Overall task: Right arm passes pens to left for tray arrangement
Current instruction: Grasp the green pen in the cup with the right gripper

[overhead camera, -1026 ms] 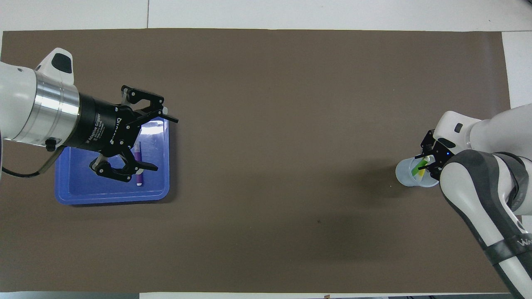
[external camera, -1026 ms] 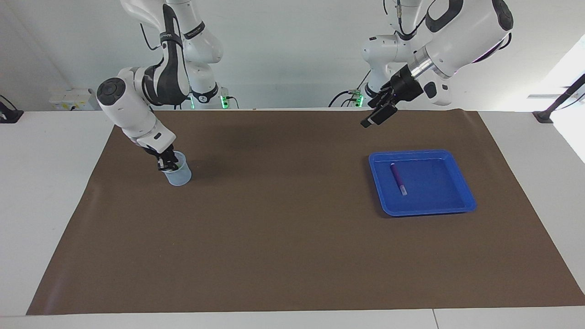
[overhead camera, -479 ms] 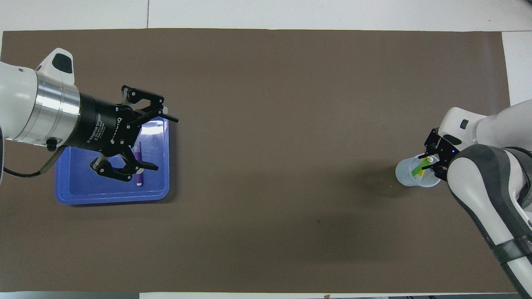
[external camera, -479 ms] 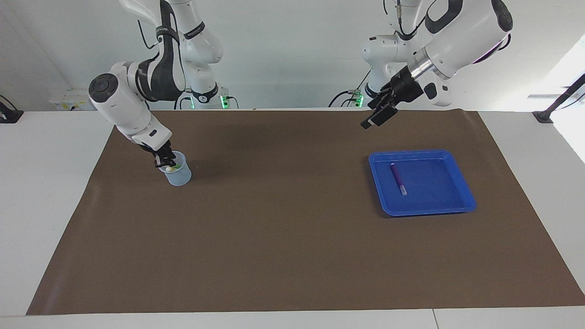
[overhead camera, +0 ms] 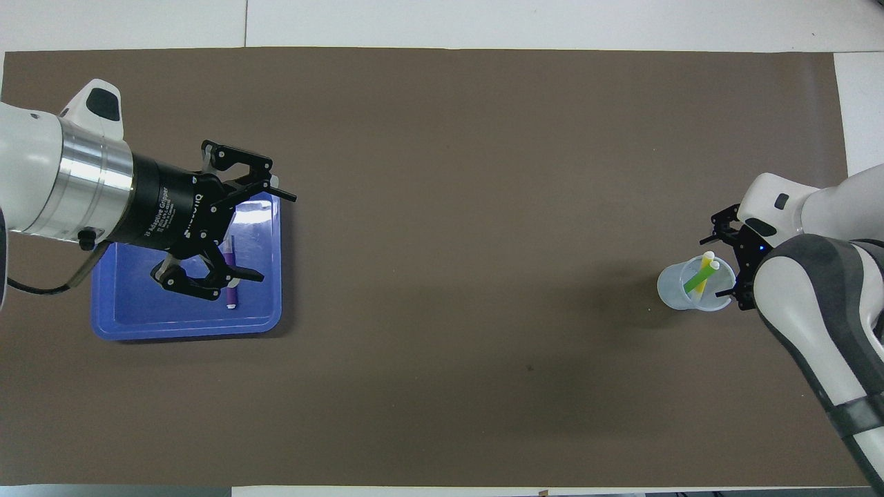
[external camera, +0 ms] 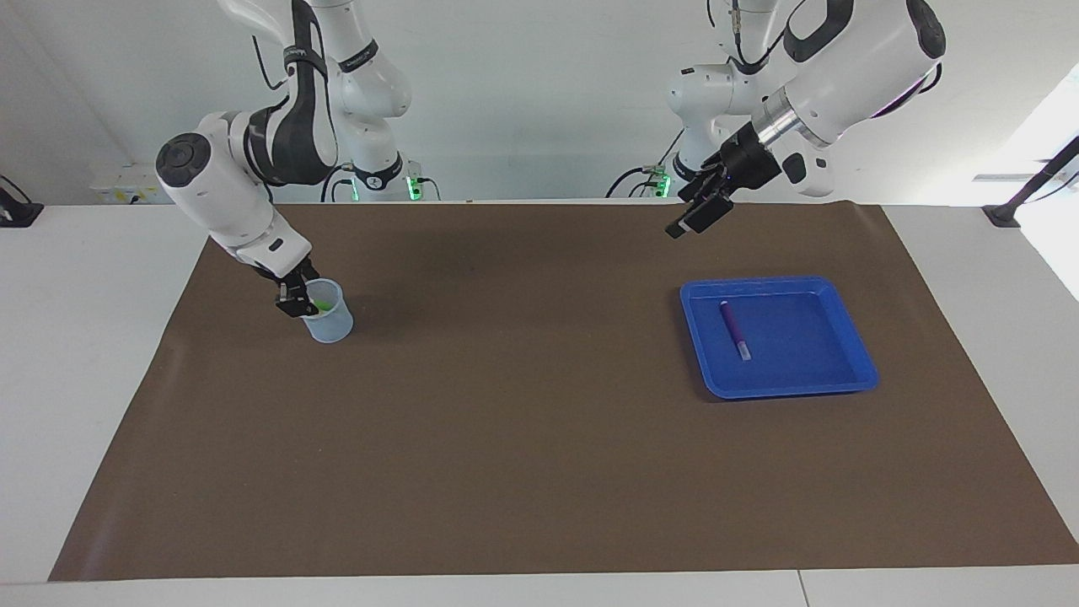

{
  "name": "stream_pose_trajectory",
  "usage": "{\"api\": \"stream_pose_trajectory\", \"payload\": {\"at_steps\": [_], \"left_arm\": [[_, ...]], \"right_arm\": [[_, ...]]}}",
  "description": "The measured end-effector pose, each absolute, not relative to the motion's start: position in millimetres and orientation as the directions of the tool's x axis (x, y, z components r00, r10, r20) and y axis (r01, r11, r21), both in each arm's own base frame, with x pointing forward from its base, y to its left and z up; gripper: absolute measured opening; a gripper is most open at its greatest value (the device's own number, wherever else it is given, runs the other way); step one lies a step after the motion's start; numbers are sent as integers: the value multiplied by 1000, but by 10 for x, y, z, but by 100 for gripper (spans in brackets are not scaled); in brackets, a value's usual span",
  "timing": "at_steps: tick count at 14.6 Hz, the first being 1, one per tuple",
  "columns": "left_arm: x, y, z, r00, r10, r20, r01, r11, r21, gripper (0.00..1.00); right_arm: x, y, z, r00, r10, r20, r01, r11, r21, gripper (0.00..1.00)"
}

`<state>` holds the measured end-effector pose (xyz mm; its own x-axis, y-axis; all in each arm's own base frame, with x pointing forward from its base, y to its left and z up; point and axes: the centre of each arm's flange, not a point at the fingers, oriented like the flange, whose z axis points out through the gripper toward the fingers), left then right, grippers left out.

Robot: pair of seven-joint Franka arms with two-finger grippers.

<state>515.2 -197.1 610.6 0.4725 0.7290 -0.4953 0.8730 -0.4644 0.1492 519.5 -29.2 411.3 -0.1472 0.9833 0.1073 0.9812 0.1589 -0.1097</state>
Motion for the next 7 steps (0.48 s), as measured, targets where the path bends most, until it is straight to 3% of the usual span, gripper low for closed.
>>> {"api": "stream_pose_trajectory", "payload": {"at_steps": [1, 4, 7], "left_arm": [[5153, -1971, 6103, 468, 731, -496, 875, -461, 147, 100], [5160, -1970, 6104, 456, 738, -497, 882, -448, 145, 100], [5165, -1968, 6106, 453, 741, -496, 885, -443, 146, 100]], "right_arm": [[5192, -286, 4108, -157, 982, 109, 979, 169, -110, 99], [5181, -289, 4088, -108, 989, 105, 985, 121, -120, 100], [5183, -251, 4088, 154, 986, 69, 979, -143, -143, 100]]}}
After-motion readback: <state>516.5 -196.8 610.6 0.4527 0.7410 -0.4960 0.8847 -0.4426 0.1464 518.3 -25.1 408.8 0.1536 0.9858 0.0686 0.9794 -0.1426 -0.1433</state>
